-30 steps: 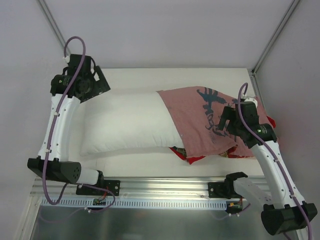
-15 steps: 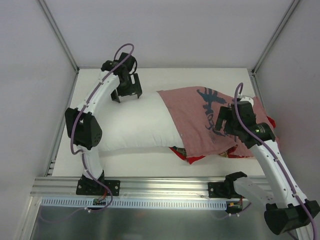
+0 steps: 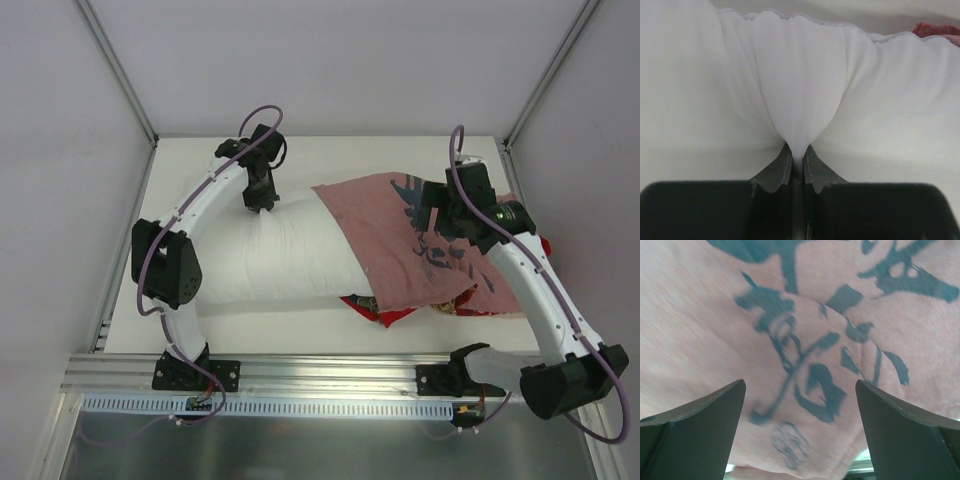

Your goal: Remove the pillowcase from the pillow

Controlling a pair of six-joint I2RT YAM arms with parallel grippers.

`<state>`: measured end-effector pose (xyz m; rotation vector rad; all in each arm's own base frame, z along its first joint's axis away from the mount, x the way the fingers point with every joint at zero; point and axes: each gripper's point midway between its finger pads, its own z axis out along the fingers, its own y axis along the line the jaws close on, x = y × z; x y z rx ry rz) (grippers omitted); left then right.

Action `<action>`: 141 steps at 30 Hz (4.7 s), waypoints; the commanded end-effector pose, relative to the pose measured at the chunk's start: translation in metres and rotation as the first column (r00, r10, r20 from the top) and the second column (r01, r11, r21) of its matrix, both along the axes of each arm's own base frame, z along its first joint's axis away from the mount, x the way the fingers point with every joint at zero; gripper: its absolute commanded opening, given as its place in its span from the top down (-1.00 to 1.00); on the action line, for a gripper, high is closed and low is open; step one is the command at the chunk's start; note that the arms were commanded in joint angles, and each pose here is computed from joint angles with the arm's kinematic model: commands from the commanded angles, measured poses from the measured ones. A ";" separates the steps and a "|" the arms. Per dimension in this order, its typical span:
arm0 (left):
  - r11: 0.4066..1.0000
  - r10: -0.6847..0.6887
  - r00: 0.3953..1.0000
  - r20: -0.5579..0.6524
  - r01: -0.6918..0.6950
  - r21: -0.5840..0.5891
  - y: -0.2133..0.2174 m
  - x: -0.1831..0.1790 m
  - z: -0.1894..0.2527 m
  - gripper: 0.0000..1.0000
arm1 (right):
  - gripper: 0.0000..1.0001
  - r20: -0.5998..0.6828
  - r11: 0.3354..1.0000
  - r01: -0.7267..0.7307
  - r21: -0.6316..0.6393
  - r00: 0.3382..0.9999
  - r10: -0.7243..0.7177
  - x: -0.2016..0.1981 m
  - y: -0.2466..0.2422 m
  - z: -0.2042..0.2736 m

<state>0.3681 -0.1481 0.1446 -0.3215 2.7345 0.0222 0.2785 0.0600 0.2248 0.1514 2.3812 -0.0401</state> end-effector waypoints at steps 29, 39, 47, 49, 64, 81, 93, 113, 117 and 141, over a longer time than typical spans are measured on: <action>0.983 -0.141 0.981 0.131 0.155 -0.103 0.002 -0.078 0.070 1.00 | 0.99 -0.052 0.966 0.059 0.251 0.998 -0.047 0.161 0.041 0.011; 0.991 -0.030 0.988 0.149 0.050 -0.128 0.055 -0.085 0.075 1.00 | 0.79 0.000 0.960 0.169 0.223 0.985 -0.174 0.148 -0.013 0.029; 0.985 -0.026 0.983 0.182 0.056 -0.164 0.058 -0.083 0.088 1.00 | 0.99 -0.022 0.957 0.176 0.230 0.984 -0.176 0.144 -0.013 0.015; 0.979 -0.043 0.983 0.179 0.078 -0.190 0.049 -0.082 0.090 1.00 | 0.99 -0.022 0.955 0.165 0.245 0.986 -0.165 0.144 -0.010 0.016; 0.990 0.053 0.982 0.179 -0.029 -0.136 0.032 -0.033 0.117 -0.95 | 0.99 -0.048 0.980 0.045 0.195 0.998 -0.037 0.119 0.029 0.001; 0.889 0.429 0.894 -0.128 -0.443 -0.114 0.120 0.007 0.020 -0.98 | 0.99 -0.055 0.985 0.006 0.173 0.998 0.004 0.099 0.038 -0.008; 0.899 0.302 0.937 -0.173 -0.341 -0.277 0.087 0.015 -0.010 1.00 | 0.99 -0.073 0.986 -0.018 0.164 0.997 0.030 0.095 0.049 -0.017; 0.802 0.542 0.830 0.131 -0.464 -0.377 0.182 -0.038 0.089 1.00 | 0.99 -0.133 0.888 0.224 0.401 0.974 -0.186 0.111 -0.002 -0.041; 0.792 0.552 0.821 0.145 -0.462 -0.399 0.189 -0.040 0.096 1.00 | 0.99 -0.088 0.882 0.244 0.404 0.970 -0.228 0.117 -0.015 -0.023; 0.814 0.499 0.845 0.195 -0.379 -0.439 0.185 -0.045 0.115 1.00 | 0.51 -0.361 0.786 0.312 0.533 0.925 -0.122 0.160 0.096 -0.103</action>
